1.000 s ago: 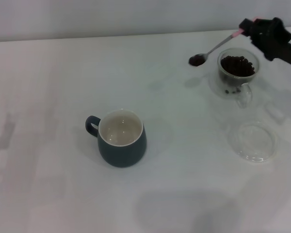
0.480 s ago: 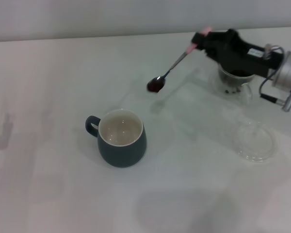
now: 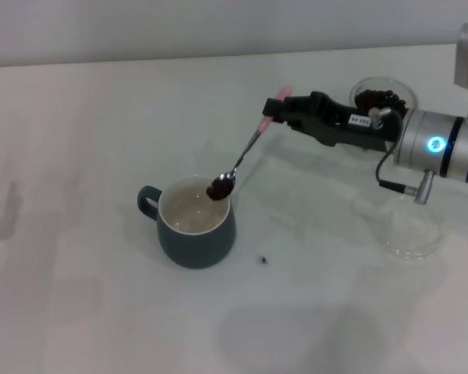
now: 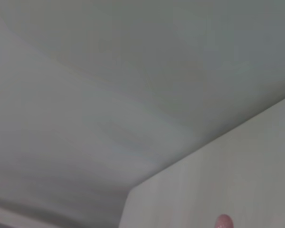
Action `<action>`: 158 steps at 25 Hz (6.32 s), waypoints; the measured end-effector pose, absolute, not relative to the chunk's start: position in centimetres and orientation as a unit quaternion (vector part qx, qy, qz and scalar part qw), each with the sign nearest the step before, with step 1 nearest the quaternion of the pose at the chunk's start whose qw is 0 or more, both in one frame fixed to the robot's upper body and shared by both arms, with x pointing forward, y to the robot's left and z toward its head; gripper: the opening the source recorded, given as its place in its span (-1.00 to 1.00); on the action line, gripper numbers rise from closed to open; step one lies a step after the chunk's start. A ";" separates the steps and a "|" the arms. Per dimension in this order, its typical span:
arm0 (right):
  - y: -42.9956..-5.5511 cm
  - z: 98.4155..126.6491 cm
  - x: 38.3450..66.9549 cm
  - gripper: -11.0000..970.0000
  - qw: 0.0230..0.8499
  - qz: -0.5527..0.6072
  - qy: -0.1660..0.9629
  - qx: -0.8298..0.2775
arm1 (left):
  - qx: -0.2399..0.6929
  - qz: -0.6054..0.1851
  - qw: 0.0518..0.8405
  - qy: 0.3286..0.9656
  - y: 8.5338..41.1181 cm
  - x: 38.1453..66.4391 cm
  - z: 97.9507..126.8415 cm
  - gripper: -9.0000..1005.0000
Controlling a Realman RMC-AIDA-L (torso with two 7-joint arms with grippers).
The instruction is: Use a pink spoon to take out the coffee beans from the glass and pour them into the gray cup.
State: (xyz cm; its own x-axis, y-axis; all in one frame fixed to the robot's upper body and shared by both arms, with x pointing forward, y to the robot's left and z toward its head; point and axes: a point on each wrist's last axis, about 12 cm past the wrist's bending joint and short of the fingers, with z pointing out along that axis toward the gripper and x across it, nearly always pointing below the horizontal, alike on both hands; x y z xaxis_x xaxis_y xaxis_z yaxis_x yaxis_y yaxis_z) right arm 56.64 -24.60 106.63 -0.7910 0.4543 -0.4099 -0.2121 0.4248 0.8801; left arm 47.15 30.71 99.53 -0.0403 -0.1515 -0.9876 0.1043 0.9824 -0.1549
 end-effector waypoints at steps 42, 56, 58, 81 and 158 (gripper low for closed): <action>-31.2 110.5 53.4 -0.69 0.515 0.541 0.658 -0.093 | -0.023 -0.088 0.697 0.711 30.9 47.7 99.8 0.55; -38.9 109.9 52.6 -0.69 0.449 0.416 0.779 -0.137 | -0.019 -0.089 0.699 0.709 30.8 48.1 100.0 0.54; -39.5 110.0 52.5 -0.69 0.445 0.407 0.785 -0.141 | -0.019 -0.089 0.699 0.709 30.8 48.0 100.0 0.55; -40.4 108.2 52.4 -0.68 0.378 0.348 0.845 -0.149 | -0.018 -0.092 0.700 0.708 30.6 48.1 100.0 0.55; -36.5 100.5 48.3 0.47 0.679 0.029 0.733 -0.036 | -0.015 -0.094 0.701 0.707 30.3 48.8 100.3 0.55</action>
